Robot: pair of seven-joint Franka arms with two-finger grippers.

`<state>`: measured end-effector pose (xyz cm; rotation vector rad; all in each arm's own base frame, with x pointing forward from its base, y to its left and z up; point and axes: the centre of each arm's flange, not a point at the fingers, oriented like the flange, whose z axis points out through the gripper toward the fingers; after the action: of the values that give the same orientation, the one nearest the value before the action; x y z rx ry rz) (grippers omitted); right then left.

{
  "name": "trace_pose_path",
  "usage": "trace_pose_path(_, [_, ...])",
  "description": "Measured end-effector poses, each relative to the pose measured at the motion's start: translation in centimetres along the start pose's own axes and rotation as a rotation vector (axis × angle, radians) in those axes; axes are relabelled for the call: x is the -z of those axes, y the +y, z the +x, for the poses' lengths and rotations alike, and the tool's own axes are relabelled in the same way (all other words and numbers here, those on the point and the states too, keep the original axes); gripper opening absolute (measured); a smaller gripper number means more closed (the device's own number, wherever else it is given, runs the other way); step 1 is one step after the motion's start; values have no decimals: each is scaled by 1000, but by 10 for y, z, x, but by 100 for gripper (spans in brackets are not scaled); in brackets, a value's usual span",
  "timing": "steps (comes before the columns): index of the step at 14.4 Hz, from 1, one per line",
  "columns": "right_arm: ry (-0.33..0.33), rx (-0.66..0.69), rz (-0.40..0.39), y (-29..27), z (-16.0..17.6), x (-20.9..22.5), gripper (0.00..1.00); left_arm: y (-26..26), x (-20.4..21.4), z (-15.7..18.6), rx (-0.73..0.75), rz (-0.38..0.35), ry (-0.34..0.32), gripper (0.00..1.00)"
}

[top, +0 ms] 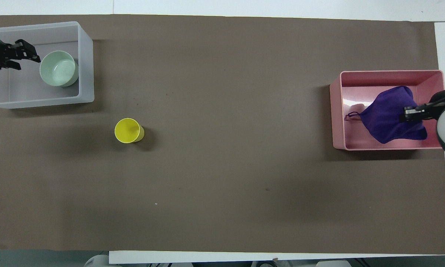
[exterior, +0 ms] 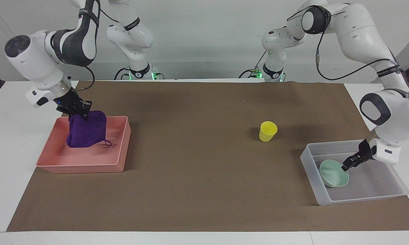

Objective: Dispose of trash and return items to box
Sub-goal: 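Grasp the yellow cup with the left gripper while the right gripper pushes the cloth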

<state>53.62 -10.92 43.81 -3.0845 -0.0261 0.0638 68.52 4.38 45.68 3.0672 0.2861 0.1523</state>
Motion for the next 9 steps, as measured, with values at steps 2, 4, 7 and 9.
trace_pose_path(2, [-7, -3, 3, 4, 9, -32, 3, 53, 50, -43, -45, 27, -58, 99])
trace_pose_path(4, [-12, -5, 4, 7, 15, -58, 3, 117, 45, -100, -54, 55, -120, 100])
trace_pose_path(7, [-18, -7, 5, 8, 14, -83, 22, 182, -10, -189, -35, 99, -168, 100])
trace_pose_path(9, [-15, -6, 5, 7, 14, -81, 26, 186, -45, -231, -14, 102, -151, 100])
